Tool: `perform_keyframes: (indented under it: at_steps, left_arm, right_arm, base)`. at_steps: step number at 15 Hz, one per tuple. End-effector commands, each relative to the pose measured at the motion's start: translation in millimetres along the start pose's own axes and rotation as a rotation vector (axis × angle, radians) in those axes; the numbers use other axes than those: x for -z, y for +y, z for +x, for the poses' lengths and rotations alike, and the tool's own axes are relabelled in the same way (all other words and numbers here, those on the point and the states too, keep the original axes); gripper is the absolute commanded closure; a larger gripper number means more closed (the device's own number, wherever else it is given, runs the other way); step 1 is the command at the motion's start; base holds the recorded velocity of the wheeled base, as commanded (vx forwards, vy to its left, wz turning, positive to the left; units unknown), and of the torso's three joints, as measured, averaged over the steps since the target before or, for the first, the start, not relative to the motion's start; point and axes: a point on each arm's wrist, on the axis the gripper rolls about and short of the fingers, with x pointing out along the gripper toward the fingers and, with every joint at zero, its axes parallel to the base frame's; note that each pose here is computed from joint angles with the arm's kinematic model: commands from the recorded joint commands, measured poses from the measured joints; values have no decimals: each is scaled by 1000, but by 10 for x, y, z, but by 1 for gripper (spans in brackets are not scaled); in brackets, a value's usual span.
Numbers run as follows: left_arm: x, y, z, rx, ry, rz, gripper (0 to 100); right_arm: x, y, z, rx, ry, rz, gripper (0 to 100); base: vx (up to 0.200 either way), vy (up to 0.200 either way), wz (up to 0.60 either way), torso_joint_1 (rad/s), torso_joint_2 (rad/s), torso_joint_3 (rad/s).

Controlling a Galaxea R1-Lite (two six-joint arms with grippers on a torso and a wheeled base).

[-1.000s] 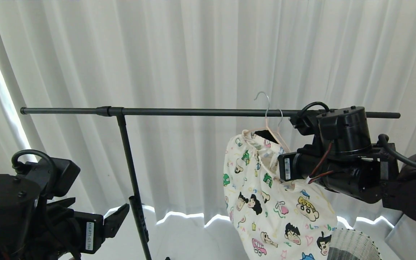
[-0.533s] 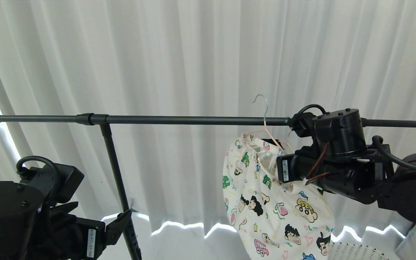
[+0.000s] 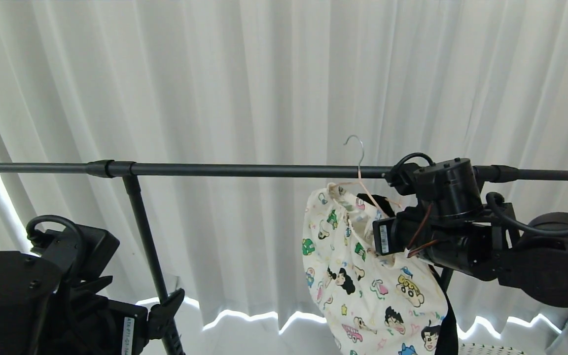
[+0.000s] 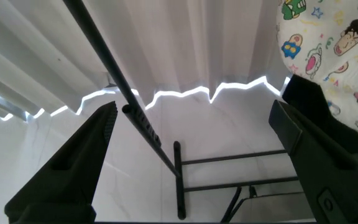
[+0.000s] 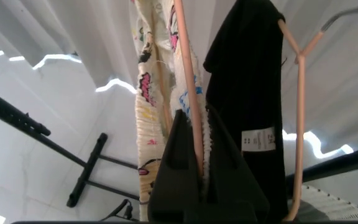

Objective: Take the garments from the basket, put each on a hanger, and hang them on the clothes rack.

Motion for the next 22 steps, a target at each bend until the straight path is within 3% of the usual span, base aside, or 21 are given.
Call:
perform_keyframes:
  at_steps: [1,18,19,22]
  left_arm:
    - [1,-11,-3,6,-4,2,0]
    - [43,-4,-13,7,-2,7,0]
    - [54,3,-22,7,-4,6,0]
    - [114,34,-46,2,0,5,0]
  right_arm:
    - [76,16,101,8,32,-12,100]
    - [204,109,52,-10,78,-48,100]
    - [195,105,36,-11,74,-44,0]
    - [114,221,-219,-74,24,-55,0]
  base:
    - [0,0,0,0,0,0]
    - [0,0,0,0,0,0]
    - [0,0,0,0,0,0]
    - [0,0,0,0,0,0]
